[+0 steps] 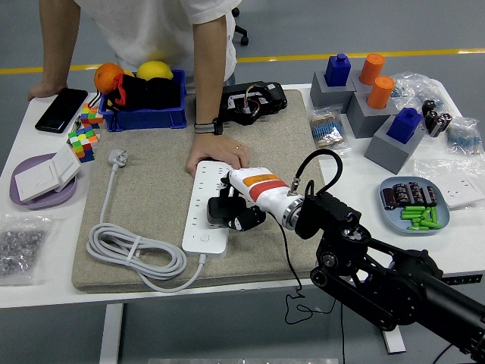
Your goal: Press the white button,pick up the black plug,place it near the board,insert it into the board
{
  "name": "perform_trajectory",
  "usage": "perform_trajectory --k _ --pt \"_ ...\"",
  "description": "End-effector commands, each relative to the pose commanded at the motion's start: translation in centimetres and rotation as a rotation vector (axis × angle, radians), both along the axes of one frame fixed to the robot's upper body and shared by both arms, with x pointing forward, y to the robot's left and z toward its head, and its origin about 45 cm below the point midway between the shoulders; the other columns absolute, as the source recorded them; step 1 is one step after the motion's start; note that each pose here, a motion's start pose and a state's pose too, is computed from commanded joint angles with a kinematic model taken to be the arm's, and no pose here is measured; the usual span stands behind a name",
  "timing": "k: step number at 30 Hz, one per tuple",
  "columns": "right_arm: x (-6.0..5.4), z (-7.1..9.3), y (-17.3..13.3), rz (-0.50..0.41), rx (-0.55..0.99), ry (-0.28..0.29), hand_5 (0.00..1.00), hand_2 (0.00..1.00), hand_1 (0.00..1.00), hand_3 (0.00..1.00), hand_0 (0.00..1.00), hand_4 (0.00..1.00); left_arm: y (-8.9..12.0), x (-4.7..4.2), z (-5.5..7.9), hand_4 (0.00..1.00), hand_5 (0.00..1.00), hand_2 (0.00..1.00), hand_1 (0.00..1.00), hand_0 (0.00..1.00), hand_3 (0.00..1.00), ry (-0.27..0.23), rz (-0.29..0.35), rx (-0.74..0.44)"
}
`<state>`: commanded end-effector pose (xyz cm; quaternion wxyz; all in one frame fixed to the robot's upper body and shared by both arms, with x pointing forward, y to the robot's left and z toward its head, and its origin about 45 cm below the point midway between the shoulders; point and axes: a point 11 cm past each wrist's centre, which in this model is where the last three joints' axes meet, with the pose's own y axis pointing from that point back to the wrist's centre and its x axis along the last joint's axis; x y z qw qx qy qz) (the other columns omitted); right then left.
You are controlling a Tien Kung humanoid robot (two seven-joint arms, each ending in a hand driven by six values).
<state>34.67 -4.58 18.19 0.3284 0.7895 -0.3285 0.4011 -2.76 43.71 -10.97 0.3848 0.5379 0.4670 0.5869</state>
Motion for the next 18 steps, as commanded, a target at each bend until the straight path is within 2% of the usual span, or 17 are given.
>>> perform_trajectory --k 12,18 --pt "-0.6 1.3 0.0 -0.064 -0.001 -0.010 0.002 0.443 0.407 0.482 0.354 0.757 -0.1 0.02 0.0 0.622 0.008 0.651 0.656 0.655 0.651 -0.004 0.006 -0.001" --pt "-0.8 1.2 -0.1 -0.090 -0.015 0.000 0.002 0.442 0.408 0.485 0.354 0.760 -0.1 0.11 0.0 0.622 0.010 0.650 0.655 0.655 0.651 -0.007 0.008 -0.001"
